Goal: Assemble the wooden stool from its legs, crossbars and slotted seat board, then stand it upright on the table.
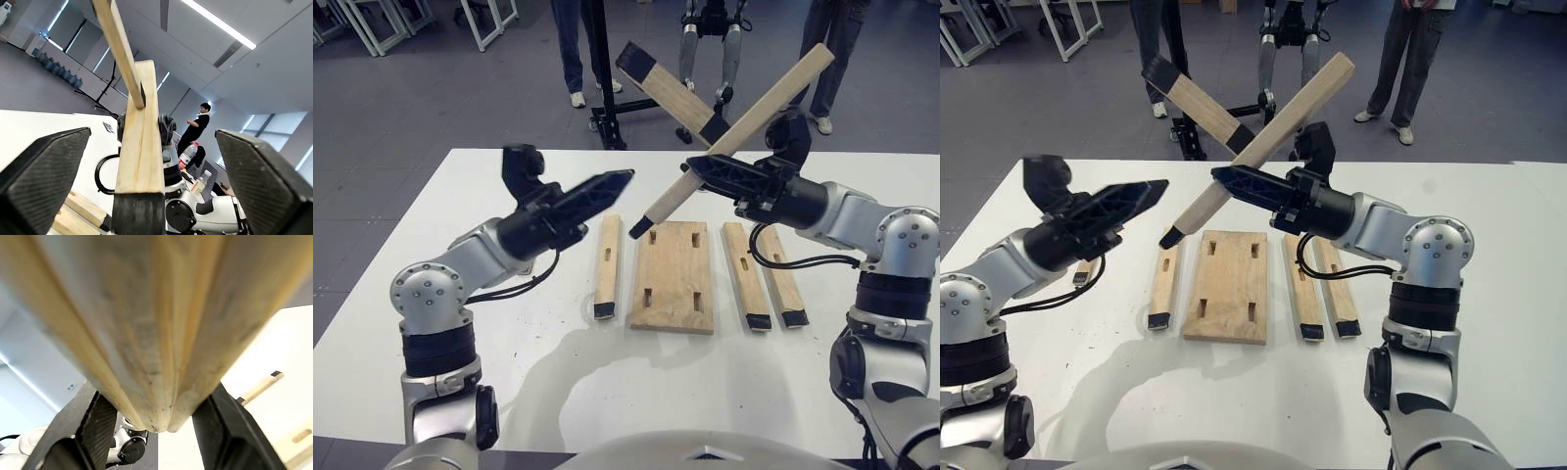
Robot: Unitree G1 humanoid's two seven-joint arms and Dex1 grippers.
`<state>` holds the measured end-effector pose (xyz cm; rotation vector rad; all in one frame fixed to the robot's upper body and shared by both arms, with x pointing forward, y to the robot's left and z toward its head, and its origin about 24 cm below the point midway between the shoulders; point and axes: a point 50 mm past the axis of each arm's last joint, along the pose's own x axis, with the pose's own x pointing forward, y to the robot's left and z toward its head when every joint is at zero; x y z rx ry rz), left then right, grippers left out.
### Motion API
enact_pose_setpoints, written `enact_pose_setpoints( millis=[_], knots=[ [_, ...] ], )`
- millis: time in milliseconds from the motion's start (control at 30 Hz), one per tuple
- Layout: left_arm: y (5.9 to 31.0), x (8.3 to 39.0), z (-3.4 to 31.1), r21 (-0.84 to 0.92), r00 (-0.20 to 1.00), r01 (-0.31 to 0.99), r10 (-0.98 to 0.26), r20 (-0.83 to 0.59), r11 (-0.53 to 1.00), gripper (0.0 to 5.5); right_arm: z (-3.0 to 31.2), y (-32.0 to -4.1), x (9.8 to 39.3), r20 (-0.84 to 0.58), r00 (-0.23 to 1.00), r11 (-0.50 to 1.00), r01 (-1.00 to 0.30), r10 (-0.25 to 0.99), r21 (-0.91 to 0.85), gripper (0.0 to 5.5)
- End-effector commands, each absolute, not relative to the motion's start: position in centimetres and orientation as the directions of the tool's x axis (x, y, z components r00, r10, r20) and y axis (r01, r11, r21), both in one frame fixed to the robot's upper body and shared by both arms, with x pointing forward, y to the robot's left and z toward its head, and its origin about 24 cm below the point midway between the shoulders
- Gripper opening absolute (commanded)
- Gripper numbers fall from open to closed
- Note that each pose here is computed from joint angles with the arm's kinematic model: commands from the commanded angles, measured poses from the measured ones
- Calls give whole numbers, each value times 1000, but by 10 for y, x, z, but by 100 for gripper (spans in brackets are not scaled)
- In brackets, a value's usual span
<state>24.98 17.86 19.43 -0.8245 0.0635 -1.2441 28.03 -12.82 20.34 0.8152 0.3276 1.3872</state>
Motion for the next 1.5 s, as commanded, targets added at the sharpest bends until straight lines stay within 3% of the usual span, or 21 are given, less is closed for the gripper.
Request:
enact_pose_setpoints(
  millis=[33, 133, 200, 300, 367, 533, 767, 1067, 1200, 1333, 1500],
  knots=[
    [197, 256, 203, -471, 475, 819, -847, 237, 327, 539, 209, -145, 285, 223, 245, 49, -769, 944, 638, 207],
    [191, 256, 188, -359, 551, 786, -833, 39, 503, 539, 217, -163, 292, 221, 311, 117, -783, 925, 611, 207],
    [174, 252, 167, -223, 535, 797, -828, -169, 561, 539, 220, -170, 295, 227, 339, 145, -789, 913, 597, 207],
    [147, 241, 125, -6, 421, 876, -772, -476, 482, 539, 219, -171, 297, 231, 355, 158, -790, 906, 593, 207],
    [136, 238, 111, 74, 383, 907, -741, -552, 414, 539, 217, -169, 297, 233, 357, 159, -790, 904, 593, 207],
    [128, 247, 83, 166, 369, 924, -686, -627, 344, 539, 215, -165, 298, 242, 361, 157, -789, 901, 594, 207],
    [129, 260, 85, 243, 418, 907, -665, -619, 343, 539, 212, -162, 295, 250, 350, 140, -789, 903, 599, 207],
    [134, 258, 67, 276, 399, 916, -599, -695, 290, 539, 215, -162, 297, 265, 359, 139, -789, 895, 598, 207],
    [145, 234, 52, 159, 224, 974, -556, -800, 163, 539, 214, -162, 299, 254, 378, 165, -788, 890, 594, 207],
    [175, 218, 49, 20, 29, 999, -457, -889, 26, 539, 208, -167, 298, 229, 386, 191, -790, 894, 582, 207],
    [205, 239, 58, 42, 42, 999, -389, -920, 10, 539, 180, -169, 292, 89, 336, 227, -787, 938, 574, 207]
  ],
)
